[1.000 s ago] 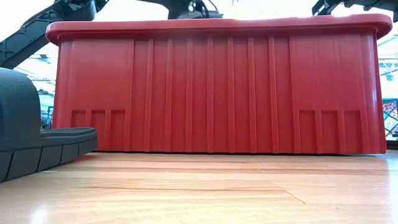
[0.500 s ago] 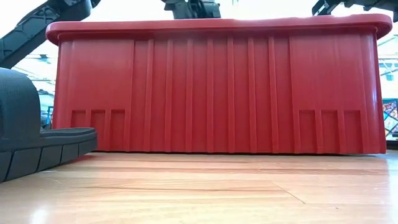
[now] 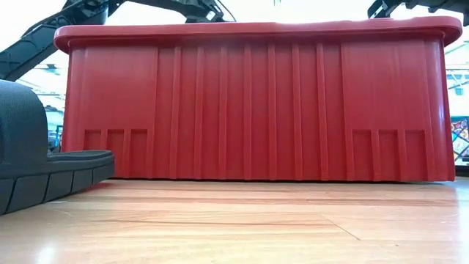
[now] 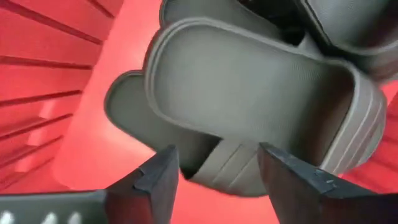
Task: Pick and place slides into bin
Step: Put the black slides into the red bin
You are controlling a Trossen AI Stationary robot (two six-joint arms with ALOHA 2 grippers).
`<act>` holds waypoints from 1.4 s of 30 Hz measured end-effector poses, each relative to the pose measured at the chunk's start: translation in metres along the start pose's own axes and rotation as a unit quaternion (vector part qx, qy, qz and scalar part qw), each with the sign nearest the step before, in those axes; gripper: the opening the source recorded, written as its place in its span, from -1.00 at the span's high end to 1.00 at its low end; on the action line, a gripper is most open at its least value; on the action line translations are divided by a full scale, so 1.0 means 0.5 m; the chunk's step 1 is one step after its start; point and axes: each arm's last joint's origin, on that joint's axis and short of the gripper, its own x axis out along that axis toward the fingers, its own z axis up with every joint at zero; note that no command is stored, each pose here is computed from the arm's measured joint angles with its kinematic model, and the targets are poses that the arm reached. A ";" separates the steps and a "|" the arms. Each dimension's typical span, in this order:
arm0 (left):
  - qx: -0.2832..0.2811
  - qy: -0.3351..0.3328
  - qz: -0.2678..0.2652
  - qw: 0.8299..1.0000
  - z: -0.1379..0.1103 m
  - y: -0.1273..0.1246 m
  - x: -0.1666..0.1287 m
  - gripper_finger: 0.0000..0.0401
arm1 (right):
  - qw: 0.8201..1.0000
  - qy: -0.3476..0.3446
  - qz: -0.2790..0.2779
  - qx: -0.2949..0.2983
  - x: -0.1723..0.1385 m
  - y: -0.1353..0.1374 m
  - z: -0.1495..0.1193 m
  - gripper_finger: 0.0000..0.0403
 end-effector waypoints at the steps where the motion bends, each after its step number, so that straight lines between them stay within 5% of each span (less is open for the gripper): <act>1: -0.013 -0.002 0.000 1.000 0.002 0.000 0.002 -0.02 | 1.000 0.000 0.000 0.000 0.000 0.000 0.000 1.00; 13: -0.011 0.022 0.024 0.999 -0.004 -0.034 0.009 0.94 | 1.000 0.000 0.000 0.000 0.000 0.000 0.000 1.00; 28: -0.059 0.130 0.059 0.988 -0.038 -0.007 0.117 1.00 | 1.000 0.000 0.000 0.002 0.000 0.000 0.000 1.00; 36: 0.087 0.073 0.083 0.990 -0.011 -0.028 0.133 1.00 | 1.000 0.000 0.000 0.000 0.000 0.000 0.000 1.00; 42: 0.100 0.043 0.090 0.990 0.001 -0.028 0.135 1.00 | 1.000 0.000 0.000 0.010 0.000 0.000 0.000 1.00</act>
